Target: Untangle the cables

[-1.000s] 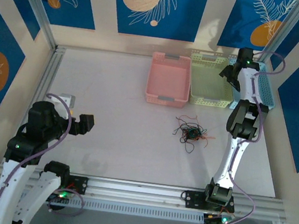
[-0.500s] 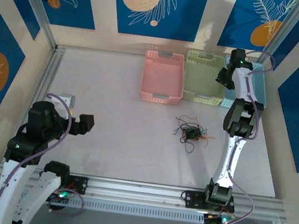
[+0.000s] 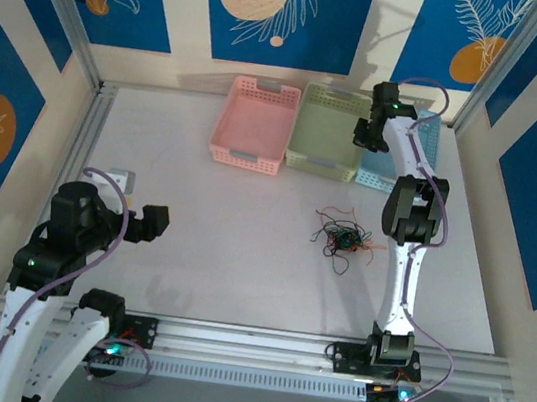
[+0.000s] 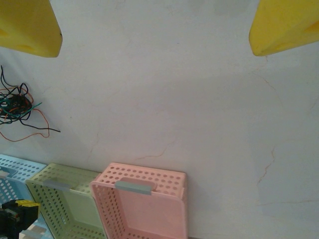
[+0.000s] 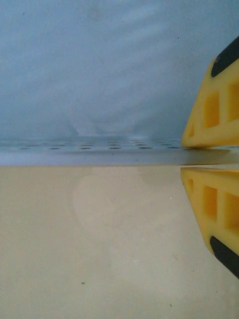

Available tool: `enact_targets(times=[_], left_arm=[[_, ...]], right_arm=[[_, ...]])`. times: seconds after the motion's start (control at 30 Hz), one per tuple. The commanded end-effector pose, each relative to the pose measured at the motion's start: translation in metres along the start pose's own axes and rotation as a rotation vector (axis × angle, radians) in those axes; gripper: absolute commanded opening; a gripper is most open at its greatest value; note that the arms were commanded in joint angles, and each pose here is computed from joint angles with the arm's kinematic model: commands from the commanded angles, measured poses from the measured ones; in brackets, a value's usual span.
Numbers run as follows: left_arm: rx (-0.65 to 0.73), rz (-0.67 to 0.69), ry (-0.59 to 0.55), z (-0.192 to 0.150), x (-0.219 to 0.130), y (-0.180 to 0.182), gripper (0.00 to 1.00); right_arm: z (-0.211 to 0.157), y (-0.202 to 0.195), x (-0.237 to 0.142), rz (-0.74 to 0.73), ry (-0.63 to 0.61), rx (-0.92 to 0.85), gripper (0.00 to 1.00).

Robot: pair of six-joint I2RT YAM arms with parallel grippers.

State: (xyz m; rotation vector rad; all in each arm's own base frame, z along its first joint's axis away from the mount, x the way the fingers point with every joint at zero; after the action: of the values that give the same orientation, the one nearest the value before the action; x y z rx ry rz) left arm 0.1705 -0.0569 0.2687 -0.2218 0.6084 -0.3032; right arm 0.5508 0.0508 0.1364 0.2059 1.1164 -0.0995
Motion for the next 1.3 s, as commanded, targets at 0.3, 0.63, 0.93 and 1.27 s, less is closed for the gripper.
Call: enact_targets(times=[0.3,0.63,0.93,1.27], left_arm=[[0.009,0.0,-0.004,0.0,0.004,0.001,0.96],[0.009,-0.005,-0.004,0.0,0.004,0.0,0.96],[0.014,-0.017,-0.018,0.001,0.001,-0.001,0.96],[0.019,-0.014,-0.038,0.001,-0.003,-0.002,0.96]], right_arm=[[-0.003,0.077,-0.007,0.134,-0.021,-0.128,0.16],[-0.012,0.125,-0.011,0.212,-0.04,-0.232,0.16],[-0.02,0.135,-0.001,0.225,-0.024,-0.242,0.24],[-0.003,0.146,-0.072,0.254,-0.131,-0.248,0.45]])
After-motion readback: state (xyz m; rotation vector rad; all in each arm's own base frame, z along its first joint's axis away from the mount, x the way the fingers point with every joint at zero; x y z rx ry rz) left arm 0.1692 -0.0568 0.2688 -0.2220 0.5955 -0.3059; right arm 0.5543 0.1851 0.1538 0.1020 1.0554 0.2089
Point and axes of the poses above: each hand's point on the last joint's axis, 136 mm out from that joint toward the fingers, its own x axis out along the fingers, its own y axis along the line the jaws close on, z = x × y, the point moved 4 cm from there along -x, back along the fingers
